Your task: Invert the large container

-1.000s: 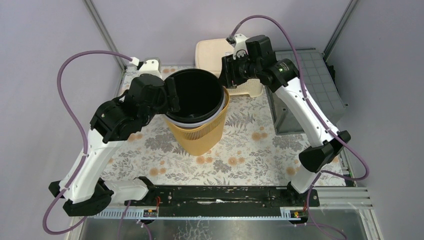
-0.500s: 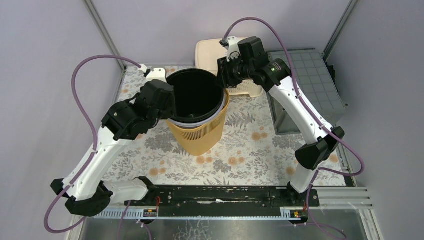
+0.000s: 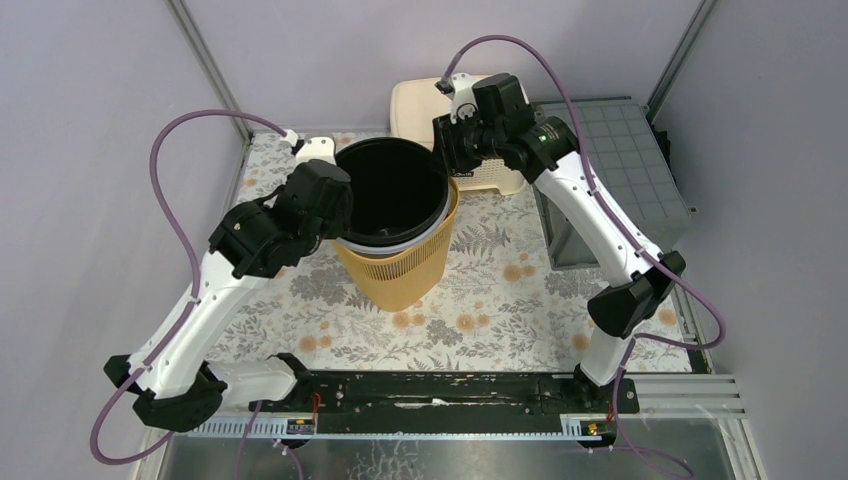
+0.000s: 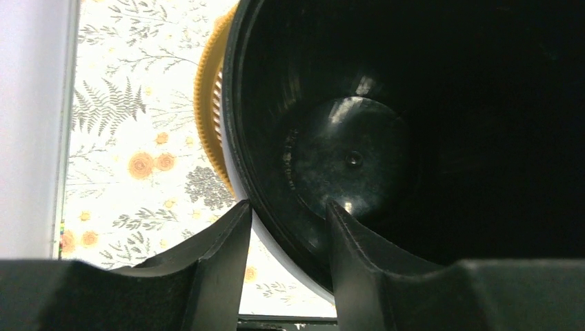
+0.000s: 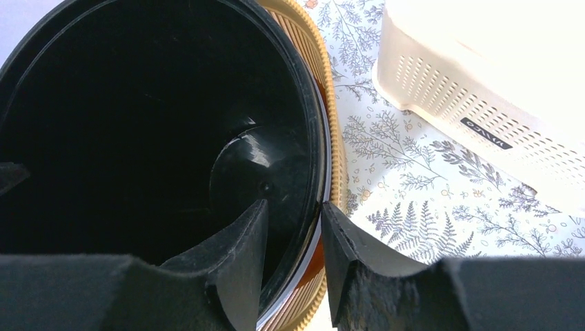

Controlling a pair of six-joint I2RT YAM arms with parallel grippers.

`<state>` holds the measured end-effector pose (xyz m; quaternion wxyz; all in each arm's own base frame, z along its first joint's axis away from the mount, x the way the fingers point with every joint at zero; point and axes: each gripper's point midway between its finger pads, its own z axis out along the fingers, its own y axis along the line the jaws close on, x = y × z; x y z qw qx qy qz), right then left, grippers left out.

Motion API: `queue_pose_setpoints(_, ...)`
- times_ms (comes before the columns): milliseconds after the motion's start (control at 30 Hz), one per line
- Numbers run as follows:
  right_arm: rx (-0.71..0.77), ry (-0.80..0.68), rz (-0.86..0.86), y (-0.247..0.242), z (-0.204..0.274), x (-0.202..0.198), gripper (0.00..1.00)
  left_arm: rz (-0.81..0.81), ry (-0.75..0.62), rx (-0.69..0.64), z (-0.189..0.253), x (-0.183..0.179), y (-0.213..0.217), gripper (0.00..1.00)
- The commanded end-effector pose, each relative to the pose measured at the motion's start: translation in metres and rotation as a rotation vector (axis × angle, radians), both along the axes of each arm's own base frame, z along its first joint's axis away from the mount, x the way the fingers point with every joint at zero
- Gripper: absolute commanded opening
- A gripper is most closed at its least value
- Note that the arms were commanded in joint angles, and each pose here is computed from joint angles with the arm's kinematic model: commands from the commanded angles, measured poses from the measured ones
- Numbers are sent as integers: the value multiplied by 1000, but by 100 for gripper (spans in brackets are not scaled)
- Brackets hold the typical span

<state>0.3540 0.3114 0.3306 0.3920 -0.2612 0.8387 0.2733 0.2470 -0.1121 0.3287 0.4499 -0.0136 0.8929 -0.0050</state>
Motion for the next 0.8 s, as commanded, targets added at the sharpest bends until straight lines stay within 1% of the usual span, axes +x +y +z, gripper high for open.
queue_pose_setpoints(0,-3,-35,10,7,9,1,41,18,-15,12,-4,9,-2,46)
queue_pose_setpoints(100,-7,-26,12,8,6,1,41,19,-8,17,-7,9,-3,43)
queue_pose_setpoints(133,-5,-27,12,8,7,1,40,20,-9,15,-7,9,-2,41)
queue_pose_setpoints(167,-5,-26,12,8,7,1,38,22,-13,12,-6,9,-2,37)
queue_pose_setpoints(233,1,-30,10,9,9,1,30,20,-22,8,-3,9,-2,29)
queue_pose_setpoints(300,12,-37,12,10,13,0,28,21,-31,7,-1,11,-3,23)
queue_pose_setpoints(333,20,-41,12,10,16,0,28,22,-35,3,1,12,-3,21)
queue_pose_setpoints(767,153,-128,26,9,77,-17,22,-84,-195,-155,63,26,-32,19)
